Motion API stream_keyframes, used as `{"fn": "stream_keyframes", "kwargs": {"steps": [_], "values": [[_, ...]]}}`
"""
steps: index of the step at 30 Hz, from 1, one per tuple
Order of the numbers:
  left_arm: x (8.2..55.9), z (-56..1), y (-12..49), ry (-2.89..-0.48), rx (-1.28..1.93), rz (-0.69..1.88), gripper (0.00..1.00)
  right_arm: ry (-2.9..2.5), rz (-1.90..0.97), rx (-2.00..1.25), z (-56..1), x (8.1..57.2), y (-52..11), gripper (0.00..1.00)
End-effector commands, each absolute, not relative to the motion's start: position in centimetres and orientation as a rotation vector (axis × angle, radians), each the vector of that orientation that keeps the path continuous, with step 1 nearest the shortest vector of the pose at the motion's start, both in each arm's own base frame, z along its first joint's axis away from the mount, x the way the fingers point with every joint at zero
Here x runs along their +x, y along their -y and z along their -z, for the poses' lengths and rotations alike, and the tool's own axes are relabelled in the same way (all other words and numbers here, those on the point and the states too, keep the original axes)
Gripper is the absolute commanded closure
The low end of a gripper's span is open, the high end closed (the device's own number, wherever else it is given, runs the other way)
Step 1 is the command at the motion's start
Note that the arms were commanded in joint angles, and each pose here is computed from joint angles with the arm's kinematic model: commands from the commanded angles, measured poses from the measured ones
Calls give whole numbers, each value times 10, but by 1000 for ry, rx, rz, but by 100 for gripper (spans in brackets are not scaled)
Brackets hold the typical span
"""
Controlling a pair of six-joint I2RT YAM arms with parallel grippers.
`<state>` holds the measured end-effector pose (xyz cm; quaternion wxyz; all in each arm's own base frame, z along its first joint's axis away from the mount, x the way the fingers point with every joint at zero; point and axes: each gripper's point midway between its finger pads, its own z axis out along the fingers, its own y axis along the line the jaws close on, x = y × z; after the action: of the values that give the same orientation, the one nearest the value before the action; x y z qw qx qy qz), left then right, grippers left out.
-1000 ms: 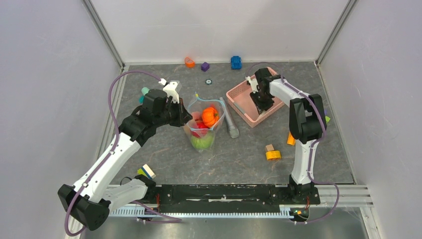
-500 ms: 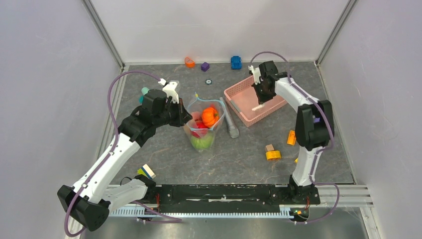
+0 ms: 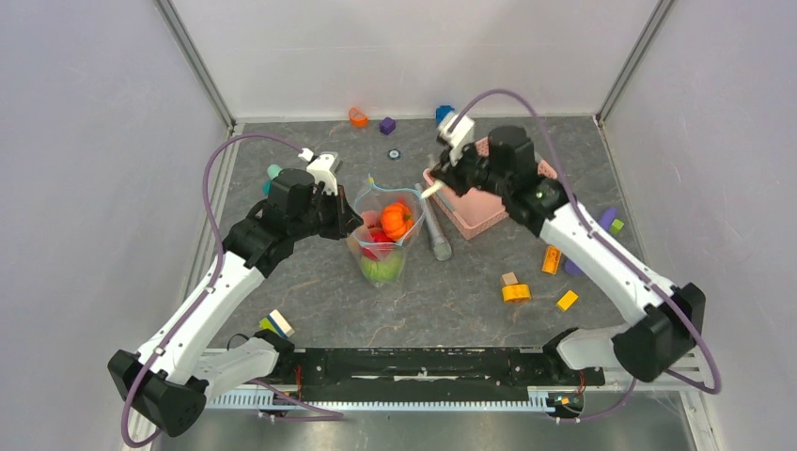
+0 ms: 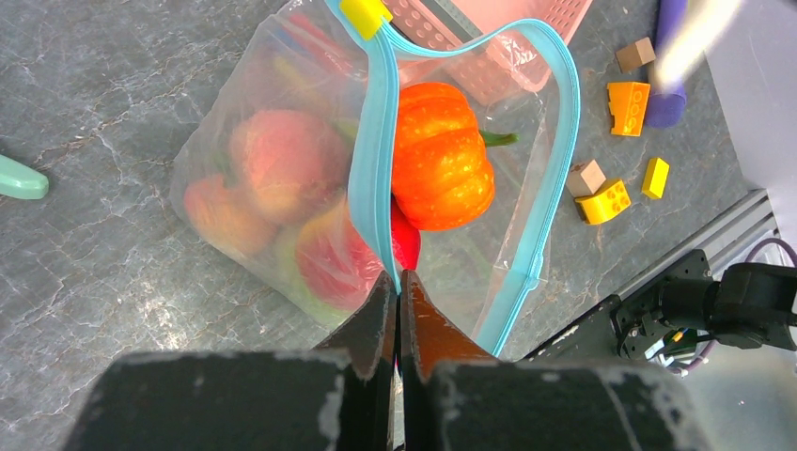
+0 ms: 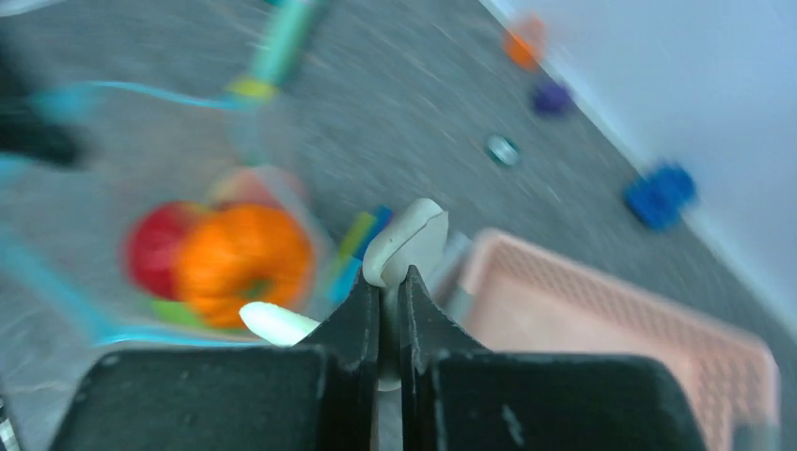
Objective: Place the food in the zip-top bag and seal the zipper
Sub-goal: Place the fake vegetable in the zipper food storage bag.
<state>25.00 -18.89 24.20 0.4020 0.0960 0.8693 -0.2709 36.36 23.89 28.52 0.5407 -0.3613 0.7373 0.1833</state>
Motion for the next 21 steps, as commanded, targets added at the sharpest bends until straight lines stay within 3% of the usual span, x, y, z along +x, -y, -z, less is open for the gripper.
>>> {"fn": "stream_keyframes", "kwargs": {"steps": [1, 5, 21], "values": [[249, -259, 189, -2144, 235, 716, 97, -1322, -566, -1039, -349, 310, -297, 100], [249, -260, 189, -2141, 234, 715, 97, -1252, -615, -984, -363, 297, -320, 100], [249, -261, 187, -2136, 231, 708, 97, -1268, -662, -1209, -281, 283, -383, 95]]}}
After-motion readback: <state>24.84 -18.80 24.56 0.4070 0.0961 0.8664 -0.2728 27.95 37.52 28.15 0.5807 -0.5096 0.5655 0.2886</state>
